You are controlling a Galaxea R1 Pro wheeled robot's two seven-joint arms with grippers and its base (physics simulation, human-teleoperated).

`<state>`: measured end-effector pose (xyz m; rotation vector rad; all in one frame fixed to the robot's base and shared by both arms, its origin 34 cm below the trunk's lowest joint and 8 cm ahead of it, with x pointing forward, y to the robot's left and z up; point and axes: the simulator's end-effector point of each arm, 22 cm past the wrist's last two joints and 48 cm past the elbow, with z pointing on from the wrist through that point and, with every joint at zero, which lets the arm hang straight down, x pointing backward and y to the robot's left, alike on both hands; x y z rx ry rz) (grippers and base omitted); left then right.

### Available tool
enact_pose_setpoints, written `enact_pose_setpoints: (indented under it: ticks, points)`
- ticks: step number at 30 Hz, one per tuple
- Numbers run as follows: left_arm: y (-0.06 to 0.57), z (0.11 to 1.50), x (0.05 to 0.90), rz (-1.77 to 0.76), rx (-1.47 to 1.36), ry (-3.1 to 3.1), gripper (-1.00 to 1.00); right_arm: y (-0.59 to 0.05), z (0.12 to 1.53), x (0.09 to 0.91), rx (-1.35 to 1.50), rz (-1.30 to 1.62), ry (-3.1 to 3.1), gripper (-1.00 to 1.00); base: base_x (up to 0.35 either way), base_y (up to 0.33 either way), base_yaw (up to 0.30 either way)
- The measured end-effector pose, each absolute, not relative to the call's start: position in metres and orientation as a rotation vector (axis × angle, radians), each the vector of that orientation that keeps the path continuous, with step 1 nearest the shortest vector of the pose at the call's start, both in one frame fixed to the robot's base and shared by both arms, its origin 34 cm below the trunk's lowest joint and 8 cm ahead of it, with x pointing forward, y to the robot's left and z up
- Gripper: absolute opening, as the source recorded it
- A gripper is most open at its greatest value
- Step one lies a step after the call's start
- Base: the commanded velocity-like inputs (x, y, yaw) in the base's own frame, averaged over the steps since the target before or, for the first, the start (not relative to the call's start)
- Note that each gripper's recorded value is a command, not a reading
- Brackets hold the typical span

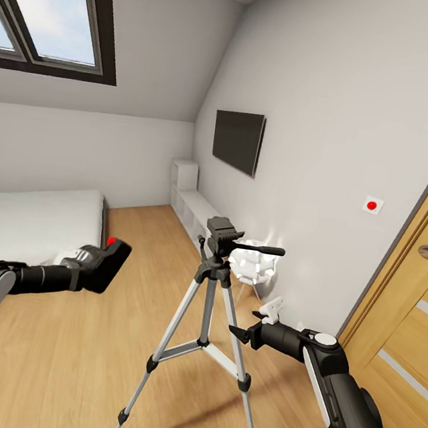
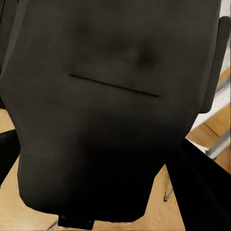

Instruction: Attach the digital camera to the camera tripod in the bedroom.

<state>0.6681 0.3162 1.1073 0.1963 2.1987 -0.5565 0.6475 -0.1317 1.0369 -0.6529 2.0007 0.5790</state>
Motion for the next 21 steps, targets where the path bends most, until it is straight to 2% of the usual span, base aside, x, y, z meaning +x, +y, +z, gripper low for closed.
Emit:
enact_pose_setpoints:
  ticks: [21]
  points:
    - [0.325,1.245,0.734,-0.586,0.236,1.984,-1.0,-0.13,1.036,0.647,-0.653,0.581,2.001,1.0,0.0,0.0,0.0]
